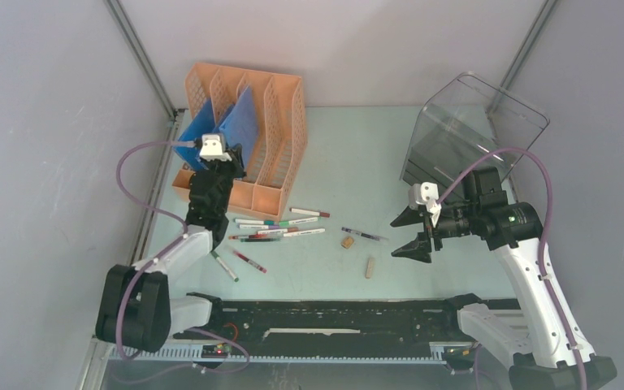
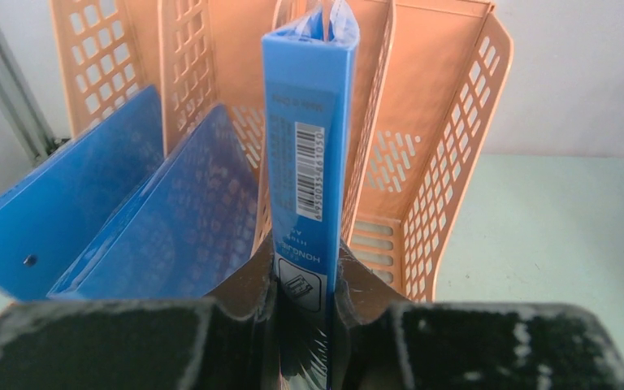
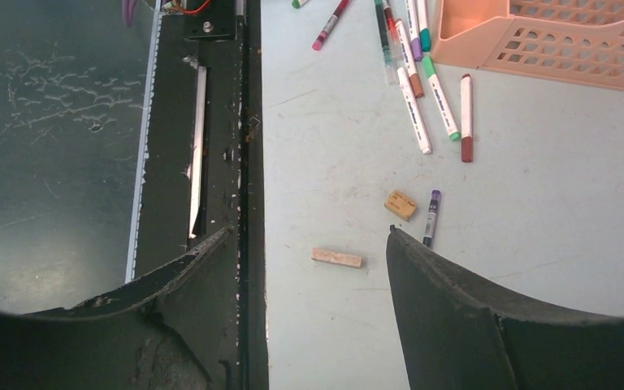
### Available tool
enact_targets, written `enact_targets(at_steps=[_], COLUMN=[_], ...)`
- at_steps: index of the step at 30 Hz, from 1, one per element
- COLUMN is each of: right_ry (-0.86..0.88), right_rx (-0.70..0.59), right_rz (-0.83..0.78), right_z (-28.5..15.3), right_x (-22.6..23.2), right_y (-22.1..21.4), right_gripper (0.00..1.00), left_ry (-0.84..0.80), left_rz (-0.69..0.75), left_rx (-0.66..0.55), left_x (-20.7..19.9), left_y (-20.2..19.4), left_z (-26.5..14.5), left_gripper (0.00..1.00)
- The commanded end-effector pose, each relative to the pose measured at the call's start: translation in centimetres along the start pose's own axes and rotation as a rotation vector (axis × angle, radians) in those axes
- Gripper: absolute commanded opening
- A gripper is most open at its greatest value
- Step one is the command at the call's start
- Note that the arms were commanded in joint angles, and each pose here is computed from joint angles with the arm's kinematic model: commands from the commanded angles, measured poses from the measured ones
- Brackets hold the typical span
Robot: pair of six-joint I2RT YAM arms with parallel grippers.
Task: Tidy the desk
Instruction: Place the folder in the storage box.
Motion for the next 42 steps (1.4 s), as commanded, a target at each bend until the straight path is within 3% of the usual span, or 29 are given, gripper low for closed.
enact_targets(at_steps=[1,20,29,39,42], right_ry=[-0.003,0.007,0.008,0.008,0.009], right_rx=[-0.015,0.006,0.007,0.008,0.007], right_rz=[-0.019,-0.014,-0.012,-0.011,-0.010], right_z=[0.0,0.3,0.3,0.3,0.3], right_x=[0.1,-0.1,-0.1,-0.1,-0.1], right_y=[0.3,0.1,0.1,0.1,0.1], right_gripper=[0.75,0.75,0.76,0.76,0.76], left_ry=[-0.080,-0.138,-0.110,-0.103,-0.087], left_rz=[-0.025,-0.072,-0.098,-0.093,-0.090], left_rx=[-0.166,-0.179,-0.149,-0.151,-0.150], left_x=[-0.9,-0.2,0.3,0.4,0.7], left_y=[3.3,-1.7,-3.3,-2.7,-2.2], left_z=[2.2,5.1,4.7,4.2,3.9], left_gripper=[0.00,0.00,0.28,0.45,0.55])
Point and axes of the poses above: each gripper's point midway between its finger pads, its own z axis out along the fingers, its own x axis along the line the jaws close on, y = z × x, the point moved 7 cm from there along -z, back along the fingers, and after that the axes turned 2 degrees about z, right-handed, at the moved point
